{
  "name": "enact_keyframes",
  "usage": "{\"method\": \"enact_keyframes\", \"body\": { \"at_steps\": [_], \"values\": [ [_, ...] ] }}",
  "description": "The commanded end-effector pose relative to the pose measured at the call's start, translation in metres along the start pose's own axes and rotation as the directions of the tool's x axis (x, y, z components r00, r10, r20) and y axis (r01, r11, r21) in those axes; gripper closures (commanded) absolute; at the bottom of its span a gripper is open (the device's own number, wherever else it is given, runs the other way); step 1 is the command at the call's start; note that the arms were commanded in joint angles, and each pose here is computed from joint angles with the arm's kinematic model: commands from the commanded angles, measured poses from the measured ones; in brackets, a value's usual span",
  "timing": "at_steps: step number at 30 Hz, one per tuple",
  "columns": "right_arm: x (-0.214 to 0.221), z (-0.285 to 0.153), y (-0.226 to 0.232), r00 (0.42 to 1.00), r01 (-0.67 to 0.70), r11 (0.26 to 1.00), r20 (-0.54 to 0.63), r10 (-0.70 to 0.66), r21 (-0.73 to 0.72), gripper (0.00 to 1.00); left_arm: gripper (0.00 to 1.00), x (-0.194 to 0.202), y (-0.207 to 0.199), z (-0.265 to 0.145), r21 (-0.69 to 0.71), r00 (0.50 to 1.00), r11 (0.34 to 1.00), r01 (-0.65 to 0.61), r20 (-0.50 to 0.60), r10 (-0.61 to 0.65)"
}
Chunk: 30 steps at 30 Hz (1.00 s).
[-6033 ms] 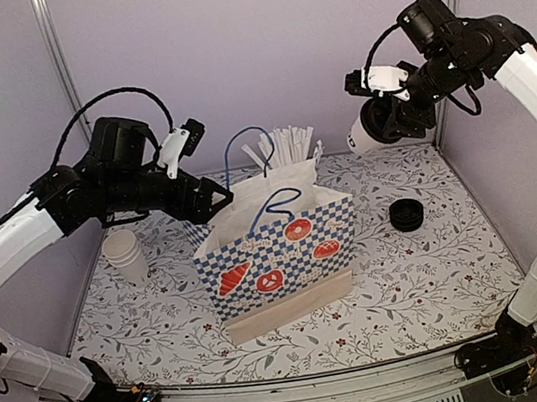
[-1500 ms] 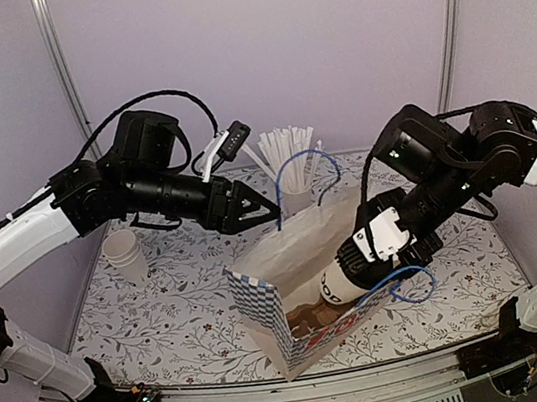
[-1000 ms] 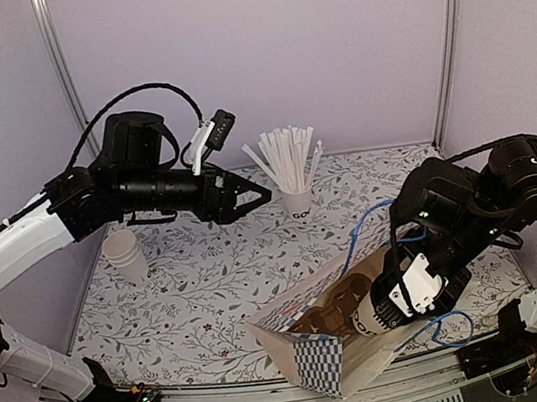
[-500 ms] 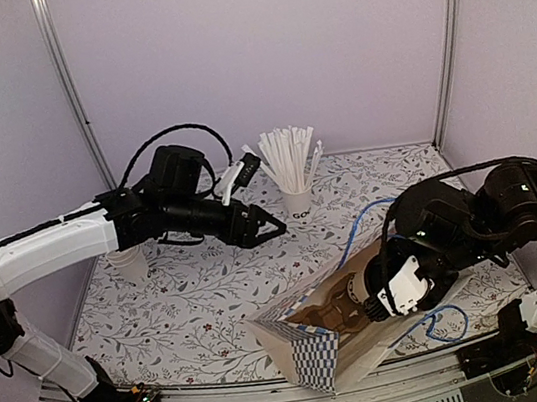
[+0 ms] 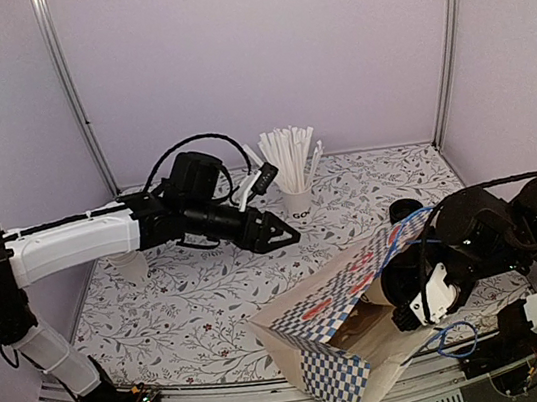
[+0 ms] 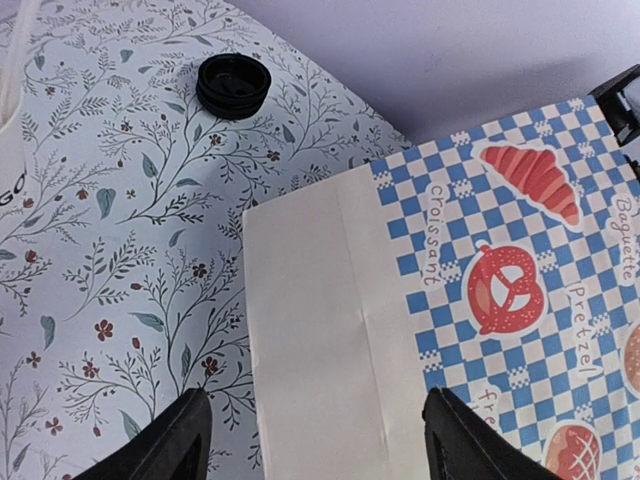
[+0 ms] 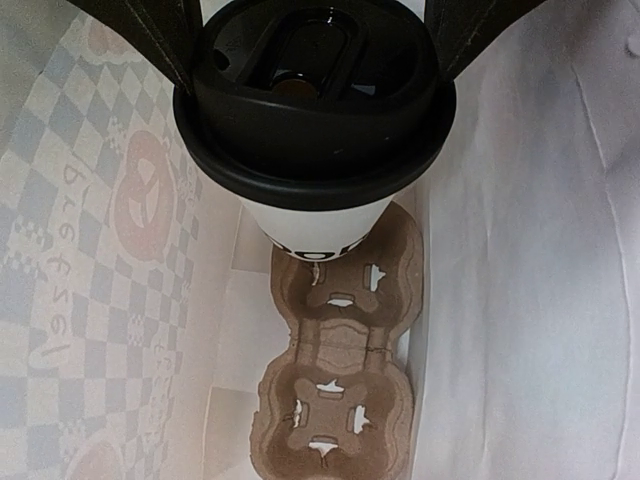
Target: Pack the takeout coffee
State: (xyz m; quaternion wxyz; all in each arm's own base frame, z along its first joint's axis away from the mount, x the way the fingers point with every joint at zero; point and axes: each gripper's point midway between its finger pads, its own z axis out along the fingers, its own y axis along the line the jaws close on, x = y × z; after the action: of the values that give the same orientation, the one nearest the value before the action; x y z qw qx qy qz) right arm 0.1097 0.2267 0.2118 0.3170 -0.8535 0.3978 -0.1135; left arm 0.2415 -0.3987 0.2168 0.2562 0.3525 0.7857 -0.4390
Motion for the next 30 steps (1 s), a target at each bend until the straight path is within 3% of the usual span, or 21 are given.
{"method": "enact_keyframes", "body": {
  "at_steps": [1, 13, 30],
  "values": [
    [0.001, 0.001, -0.003, 0.999, 0.048, 0.998, -0.006, -0.047, 0.038, 0.72, 0.25, -0.01, -0.002, 0.006, 0.027, 1.0, 0.999, -0.024, 0.012, 0.023],
    [-0.012, 0.014, -0.004, 0.999, 0.037, 0.999, 0.025, -0.038, 0.034, 0.71, 0.26, 0.002, 0.012, 0.017, 0.032, 0.999, 0.999, 0.013, -0.032, -0.012],
    [-0.026, 0.034, 0.008, 0.997, 0.055, 0.998, 0.059, -0.052, -0.035, 0.71, 0.31, 0.024, -0.035, 0.029, 0.278, 0.996, 0.961, -0.008, -0.087, 0.034]
  ]
}}
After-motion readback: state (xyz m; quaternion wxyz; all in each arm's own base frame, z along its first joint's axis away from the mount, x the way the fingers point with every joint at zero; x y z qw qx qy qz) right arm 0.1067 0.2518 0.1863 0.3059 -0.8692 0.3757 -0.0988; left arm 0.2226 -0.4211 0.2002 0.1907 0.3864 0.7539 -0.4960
